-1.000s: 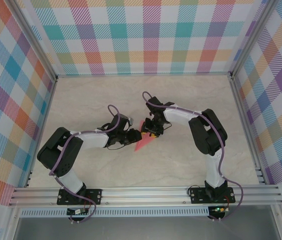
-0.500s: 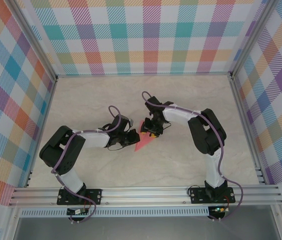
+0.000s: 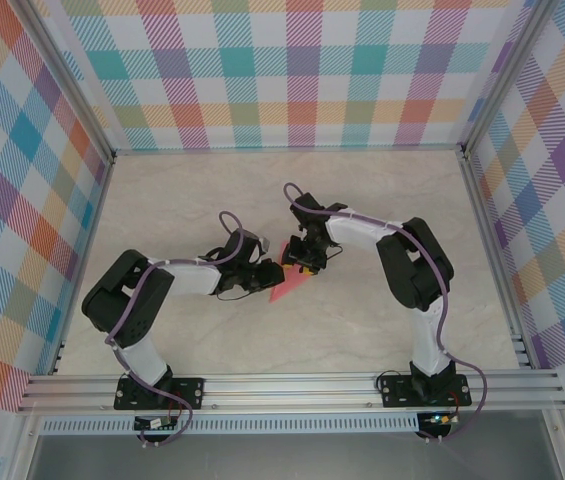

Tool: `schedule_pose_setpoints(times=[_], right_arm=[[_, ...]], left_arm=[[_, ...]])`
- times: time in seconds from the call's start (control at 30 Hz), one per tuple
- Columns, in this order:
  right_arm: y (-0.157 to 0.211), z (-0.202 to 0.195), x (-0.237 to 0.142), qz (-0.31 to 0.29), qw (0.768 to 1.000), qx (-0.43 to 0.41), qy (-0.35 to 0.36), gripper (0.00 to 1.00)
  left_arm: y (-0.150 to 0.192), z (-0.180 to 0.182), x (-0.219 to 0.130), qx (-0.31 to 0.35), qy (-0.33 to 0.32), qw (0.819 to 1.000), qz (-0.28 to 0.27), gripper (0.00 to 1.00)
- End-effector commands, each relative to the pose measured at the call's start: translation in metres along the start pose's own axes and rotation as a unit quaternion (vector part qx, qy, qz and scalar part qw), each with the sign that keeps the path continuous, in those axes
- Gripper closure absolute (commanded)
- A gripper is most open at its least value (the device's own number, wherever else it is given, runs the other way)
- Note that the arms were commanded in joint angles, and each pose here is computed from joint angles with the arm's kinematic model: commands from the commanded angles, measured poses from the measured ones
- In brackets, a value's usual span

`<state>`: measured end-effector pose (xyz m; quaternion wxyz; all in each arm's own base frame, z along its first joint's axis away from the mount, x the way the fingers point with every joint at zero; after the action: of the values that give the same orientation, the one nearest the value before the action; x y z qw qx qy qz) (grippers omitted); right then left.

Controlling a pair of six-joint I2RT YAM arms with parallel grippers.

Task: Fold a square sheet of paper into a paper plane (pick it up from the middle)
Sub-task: Fourth fold the wing at the center of the table.

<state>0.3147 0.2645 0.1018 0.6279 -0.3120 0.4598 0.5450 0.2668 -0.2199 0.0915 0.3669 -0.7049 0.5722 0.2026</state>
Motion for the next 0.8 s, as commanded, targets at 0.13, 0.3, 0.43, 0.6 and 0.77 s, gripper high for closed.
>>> schedule_pose_setpoints(times=[0.13, 0.3, 0.43, 0.6, 0.77], right_arm=[[0.009, -0.024, 0.014, 0.006, 1.0, 0.004, 0.026, 0.54], [0.01, -0.02, -0.002, -0.008, 1.0, -0.006, -0.011, 0.54], [0.012, -0.02, -0.012, -0.018, 0.999, -0.015, -0.039, 0.55], [0.013, -0.019, -0.015, -0.02, 0.996, -0.025, -0.078, 0.58], [0.015, -0.015, -0.022, -0.024, 0.992, -0.042, -0.12, 0.6]], left_arm=[[-0.005, -0.005, 0.013, 0.002, 0.047, 0.999, 0.01, 0.81], [-0.007, -0.009, 0.012, 0.006, 0.066, 0.998, 0.006, 0.89], [-0.005, -0.008, 0.009, 0.005, 0.065, 0.998, 0.004, 0.91], [-0.005, -0.005, 0.004, -0.006, 0.07, 0.998, -0.006, 0.92], [-0.005, -0.004, 0.003, -0.015, 0.081, 0.997, -0.007, 0.92]])
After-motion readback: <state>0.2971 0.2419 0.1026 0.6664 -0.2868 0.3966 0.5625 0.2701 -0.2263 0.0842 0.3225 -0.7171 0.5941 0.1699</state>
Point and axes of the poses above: each hand's point on the last joint's axis, 136 mm out from that joint toward the fingers, its own x axis out along the fingers, its own z axis along the line the jaws close on, y = z × x, the point moved 9 cm from there along -x, back along the fingers, and after that the axes turned 6 degrees about x, right-handed, at the moved point
